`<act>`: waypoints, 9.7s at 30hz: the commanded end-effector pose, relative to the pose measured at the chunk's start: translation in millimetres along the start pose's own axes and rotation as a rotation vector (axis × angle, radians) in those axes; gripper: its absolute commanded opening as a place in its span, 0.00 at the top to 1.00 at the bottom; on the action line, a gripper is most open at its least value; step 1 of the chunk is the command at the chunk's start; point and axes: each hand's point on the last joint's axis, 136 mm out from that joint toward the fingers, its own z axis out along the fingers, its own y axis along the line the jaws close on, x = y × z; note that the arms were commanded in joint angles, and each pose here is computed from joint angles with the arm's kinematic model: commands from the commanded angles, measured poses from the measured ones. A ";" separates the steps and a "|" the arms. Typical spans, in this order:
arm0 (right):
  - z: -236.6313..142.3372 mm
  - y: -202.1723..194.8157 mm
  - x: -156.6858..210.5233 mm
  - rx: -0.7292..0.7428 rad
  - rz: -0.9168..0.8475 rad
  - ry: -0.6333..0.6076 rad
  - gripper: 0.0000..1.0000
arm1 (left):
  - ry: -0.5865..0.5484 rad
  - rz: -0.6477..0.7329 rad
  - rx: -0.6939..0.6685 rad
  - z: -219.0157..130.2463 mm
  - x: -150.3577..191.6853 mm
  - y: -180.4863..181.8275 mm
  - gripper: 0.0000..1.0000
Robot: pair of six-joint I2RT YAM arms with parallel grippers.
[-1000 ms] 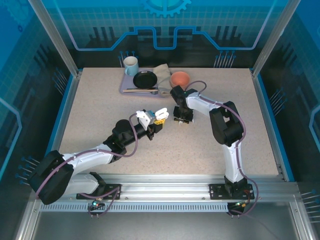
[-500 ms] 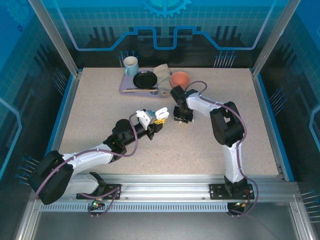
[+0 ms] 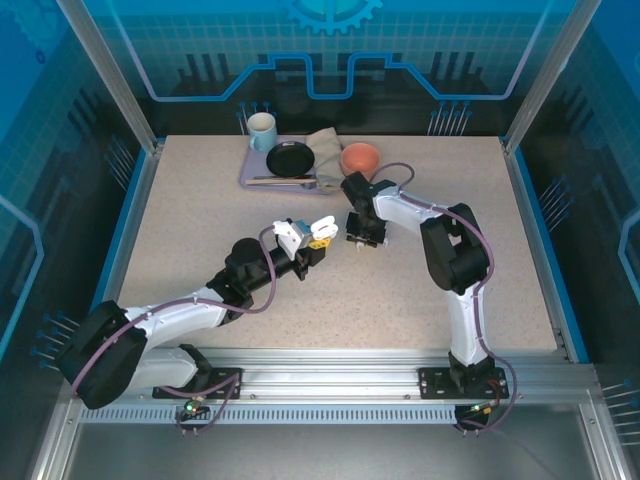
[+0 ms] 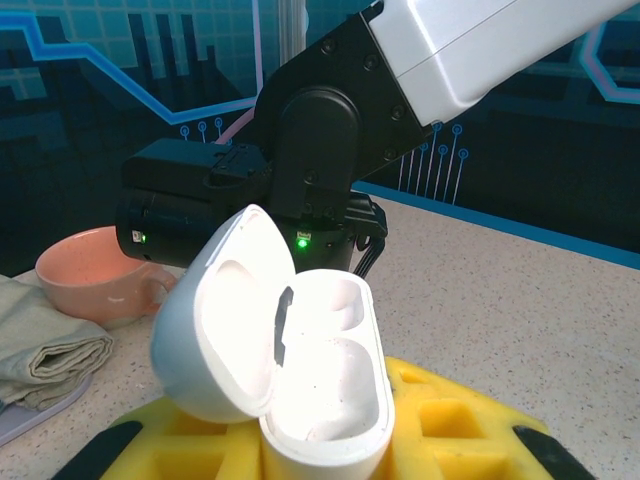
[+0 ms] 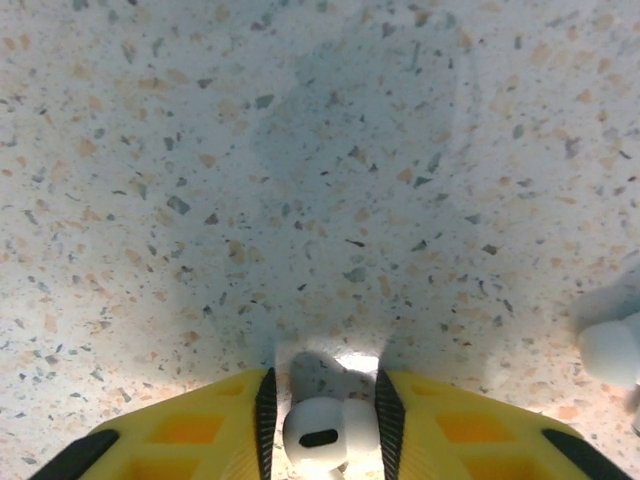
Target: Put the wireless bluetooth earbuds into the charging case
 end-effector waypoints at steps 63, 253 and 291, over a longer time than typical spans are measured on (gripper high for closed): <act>-26.6 -0.8 18.2 -0.060 -0.008 -0.033 0.75 | -0.075 0.012 0.005 0.4 -35.2 -1.4 1.00; -335.0 71.8 15.8 -0.862 -0.270 -0.946 0.39 | -0.133 -0.108 -0.081 77.5 -98.3 28.9 1.00; -316.2 8.5 63.4 -0.761 -0.336 -0.440 0.44 | -0.018 -0.005 0.185 28.3 -52.6 8.5 1.00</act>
